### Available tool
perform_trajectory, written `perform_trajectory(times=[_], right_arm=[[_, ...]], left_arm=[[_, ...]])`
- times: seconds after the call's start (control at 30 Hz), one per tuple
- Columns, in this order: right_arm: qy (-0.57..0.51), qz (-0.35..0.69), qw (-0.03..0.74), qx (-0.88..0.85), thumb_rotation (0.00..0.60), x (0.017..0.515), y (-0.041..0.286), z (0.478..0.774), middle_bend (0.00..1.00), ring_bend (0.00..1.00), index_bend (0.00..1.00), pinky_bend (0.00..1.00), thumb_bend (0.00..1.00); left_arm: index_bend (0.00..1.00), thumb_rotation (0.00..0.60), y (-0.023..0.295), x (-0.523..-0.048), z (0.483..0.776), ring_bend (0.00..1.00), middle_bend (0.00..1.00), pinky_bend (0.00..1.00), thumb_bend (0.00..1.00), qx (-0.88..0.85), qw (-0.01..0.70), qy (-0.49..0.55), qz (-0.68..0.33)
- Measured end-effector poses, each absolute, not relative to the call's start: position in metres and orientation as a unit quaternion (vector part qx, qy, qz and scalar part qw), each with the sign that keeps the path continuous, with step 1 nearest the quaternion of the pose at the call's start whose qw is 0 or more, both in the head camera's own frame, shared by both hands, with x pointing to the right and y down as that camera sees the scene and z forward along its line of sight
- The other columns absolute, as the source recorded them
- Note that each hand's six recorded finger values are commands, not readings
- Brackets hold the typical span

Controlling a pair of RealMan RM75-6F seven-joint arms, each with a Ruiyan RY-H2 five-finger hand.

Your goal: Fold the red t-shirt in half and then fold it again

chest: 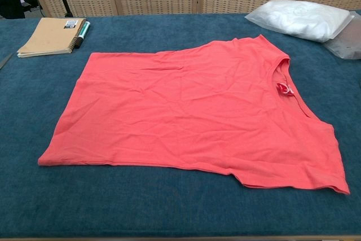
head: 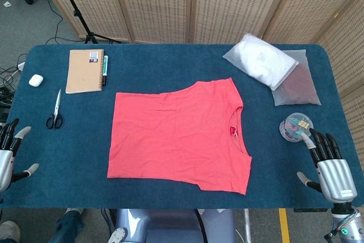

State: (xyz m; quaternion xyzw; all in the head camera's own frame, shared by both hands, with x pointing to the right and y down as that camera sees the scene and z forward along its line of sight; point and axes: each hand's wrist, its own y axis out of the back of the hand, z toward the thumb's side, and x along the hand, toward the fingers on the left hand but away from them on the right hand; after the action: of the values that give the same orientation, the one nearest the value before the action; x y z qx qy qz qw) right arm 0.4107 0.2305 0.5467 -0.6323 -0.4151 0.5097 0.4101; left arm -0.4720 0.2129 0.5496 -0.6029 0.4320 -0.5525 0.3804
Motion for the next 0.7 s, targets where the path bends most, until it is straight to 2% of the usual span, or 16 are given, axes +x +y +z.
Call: perform_trajectory(times=[0.27,0.37,0.7], right_arm=[[-0.378,0.501,0.399,-0.668,0.600,0.397,0.241,0.555,0.00,0.00,0.00,0.00,0.00],[-0.349,0.480,0.395,-0.702,0.600,0.380,0.249,0.560,0.00,0.00,0.06,0.00,0.00],[-0.227,0.408,0.406,-0.786,0.600,0.309,0.279,0.607,0.00,0.00,0.16,0.00,0.00]], left_arm=[[0.00,0.600,0.212,-0.474,0.549,0.00,0.00,0.00,0.00,-0.605,0.373,0.428,-0.559],[0.00,0.600,0.212,-0.474,0.549,0.00,0.00,0.00,0.00,-0.605,0.371,0.429,-0.559],[0.00,0.600,0.212,-0.472,0.551,0.00,0.00,0.00,0.00,-0.602,0.372,0.425,-0.565]])
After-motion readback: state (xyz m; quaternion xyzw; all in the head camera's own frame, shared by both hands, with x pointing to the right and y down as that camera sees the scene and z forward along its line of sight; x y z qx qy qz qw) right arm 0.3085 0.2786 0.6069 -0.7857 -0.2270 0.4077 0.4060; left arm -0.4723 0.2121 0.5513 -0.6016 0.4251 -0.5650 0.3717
